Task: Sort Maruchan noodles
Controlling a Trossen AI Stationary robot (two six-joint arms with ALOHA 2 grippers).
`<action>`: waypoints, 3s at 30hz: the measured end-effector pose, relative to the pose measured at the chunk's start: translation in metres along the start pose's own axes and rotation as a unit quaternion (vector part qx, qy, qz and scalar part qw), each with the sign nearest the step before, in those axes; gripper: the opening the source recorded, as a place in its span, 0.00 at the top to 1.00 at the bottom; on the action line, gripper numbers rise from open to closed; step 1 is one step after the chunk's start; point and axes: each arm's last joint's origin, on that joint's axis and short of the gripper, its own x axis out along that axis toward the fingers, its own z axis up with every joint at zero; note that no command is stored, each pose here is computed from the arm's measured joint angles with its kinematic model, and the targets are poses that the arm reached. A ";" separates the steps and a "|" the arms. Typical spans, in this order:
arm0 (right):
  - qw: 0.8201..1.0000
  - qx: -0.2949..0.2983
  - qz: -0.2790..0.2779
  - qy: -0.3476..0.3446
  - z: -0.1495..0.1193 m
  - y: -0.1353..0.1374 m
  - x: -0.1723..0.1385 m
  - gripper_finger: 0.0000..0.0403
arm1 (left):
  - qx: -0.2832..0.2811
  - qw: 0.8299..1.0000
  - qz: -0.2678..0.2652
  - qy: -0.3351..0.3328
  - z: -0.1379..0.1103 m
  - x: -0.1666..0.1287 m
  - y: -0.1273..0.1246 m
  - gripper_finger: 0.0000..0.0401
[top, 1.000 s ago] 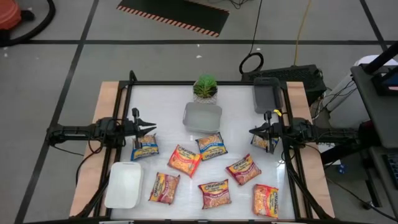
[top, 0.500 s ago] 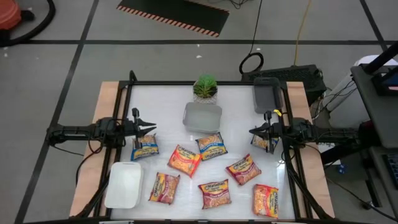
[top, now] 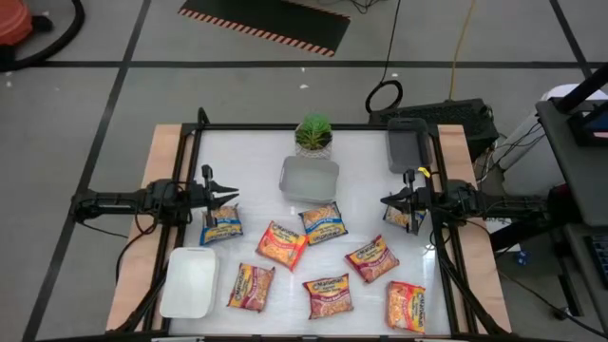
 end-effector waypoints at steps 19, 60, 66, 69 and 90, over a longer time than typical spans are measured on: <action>1.000 0.000 0.000 0.000 0.000 0.000 0.000 1.00 | 0.000 1.000 0.000 0.000 0.000 0.000 0.000 0.85; 0.992 0.088 -0.085 -0.012 0.025 -0.008 0.016 1.00 | 0.001 1.000 0.000 0.000 0.000 0.000 0.000 0.85; 0.989 0.116 -0.089 0.014 0.057 -0.011 0.026 1.00 | 0.000 1.000 0.000 0.000 0.000 0.000 0.000 0.85; 0.984 0.131 -0.115 0.032 0.070 -0.013 0.033 1.00 | 0.000 1.000 0.001 0.001 0.000 0.000 0.000 0.85; 0.955 0.089 -0.140 0.244 0.114 0.006 0.095 1.00 | -0.038 0.999 0.000 0.011 -0.002 0.000 0.000 0.85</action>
